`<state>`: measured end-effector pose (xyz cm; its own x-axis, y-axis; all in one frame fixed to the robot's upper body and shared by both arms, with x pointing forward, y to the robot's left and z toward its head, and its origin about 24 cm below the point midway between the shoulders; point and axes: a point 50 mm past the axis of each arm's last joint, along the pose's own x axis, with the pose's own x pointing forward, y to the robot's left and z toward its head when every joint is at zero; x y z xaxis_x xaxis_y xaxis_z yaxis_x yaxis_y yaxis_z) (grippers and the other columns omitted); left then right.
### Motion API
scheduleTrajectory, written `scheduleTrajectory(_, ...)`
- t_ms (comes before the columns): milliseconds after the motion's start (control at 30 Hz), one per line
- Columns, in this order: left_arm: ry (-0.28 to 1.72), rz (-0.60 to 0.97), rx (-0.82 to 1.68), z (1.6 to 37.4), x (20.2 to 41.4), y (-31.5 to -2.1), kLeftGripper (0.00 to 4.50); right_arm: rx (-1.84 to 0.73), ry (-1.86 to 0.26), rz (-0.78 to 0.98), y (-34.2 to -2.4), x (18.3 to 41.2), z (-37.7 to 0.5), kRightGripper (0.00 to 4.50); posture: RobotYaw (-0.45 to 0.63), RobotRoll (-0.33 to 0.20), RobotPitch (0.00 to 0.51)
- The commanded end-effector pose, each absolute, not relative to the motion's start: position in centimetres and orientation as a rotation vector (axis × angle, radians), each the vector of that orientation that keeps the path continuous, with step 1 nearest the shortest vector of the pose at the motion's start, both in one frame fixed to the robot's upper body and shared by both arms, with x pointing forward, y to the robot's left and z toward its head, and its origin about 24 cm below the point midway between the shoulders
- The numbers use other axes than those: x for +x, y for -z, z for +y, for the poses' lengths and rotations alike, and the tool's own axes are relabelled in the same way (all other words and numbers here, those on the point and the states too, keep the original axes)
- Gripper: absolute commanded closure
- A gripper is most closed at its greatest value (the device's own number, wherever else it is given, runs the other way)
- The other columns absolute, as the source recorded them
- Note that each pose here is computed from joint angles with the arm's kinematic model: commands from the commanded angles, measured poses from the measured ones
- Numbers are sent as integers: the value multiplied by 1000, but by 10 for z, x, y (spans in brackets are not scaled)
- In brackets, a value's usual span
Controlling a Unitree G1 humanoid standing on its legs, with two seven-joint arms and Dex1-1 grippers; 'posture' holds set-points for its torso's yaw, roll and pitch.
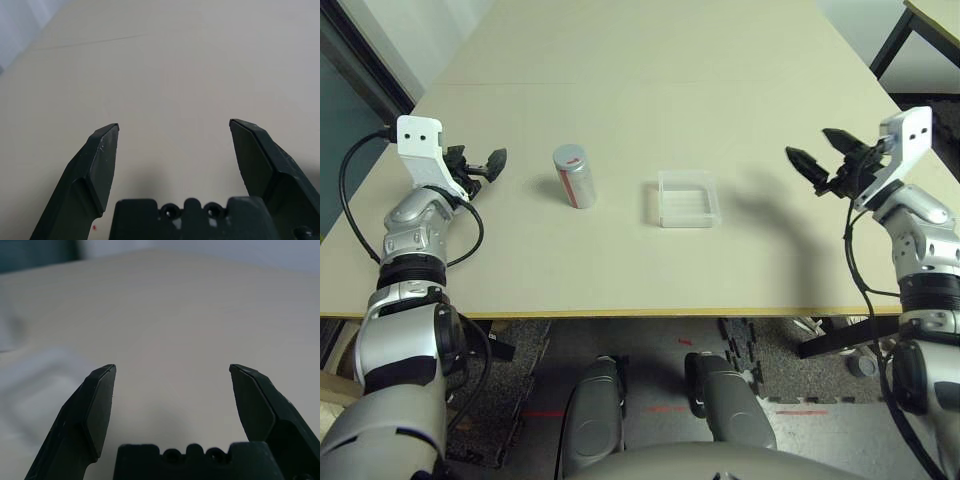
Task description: Pour the medicine from the bottle into the box.
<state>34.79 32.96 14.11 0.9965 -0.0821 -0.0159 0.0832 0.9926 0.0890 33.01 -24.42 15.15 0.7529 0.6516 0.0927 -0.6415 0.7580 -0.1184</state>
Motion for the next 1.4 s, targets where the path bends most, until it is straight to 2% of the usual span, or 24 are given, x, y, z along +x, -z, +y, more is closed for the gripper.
scheduleTrajectory(33,143,1,77,325,344,-141,62,-87,-922,-132,-151,320,-219,0,-54,0,151)
scheduleTrajectory(200,196,3,54,321,337,-142,62,-103,-1143,-116,-151,309,-201,0,-26,0,143)
scheduleTrajectory(367,266,-10,48,311,325,-144,62,-112,-1270,-101,-149,305,-189,0,1,0,138)
scheduleTrajectory(633,355,-95,45,296,300,-146,62,-137,-1366,-76,-141,303,-177,0,33,0,132)
scheduleTrajectory(867,418,-124,9,280,274,-133,62,-144,-1363,-85,-138,307,-171,0,47,0,135)
scheduleTrajectory(1033,397,-203,2,269,276,-130,62,-150,-1356,-91,-138,310,-167,0,50,0,136)
scheduleTrajectory(1400,457,-185,-25,236,286,-105,62,-169,-1324,-92,-139,312,-171,0,22,0,132)
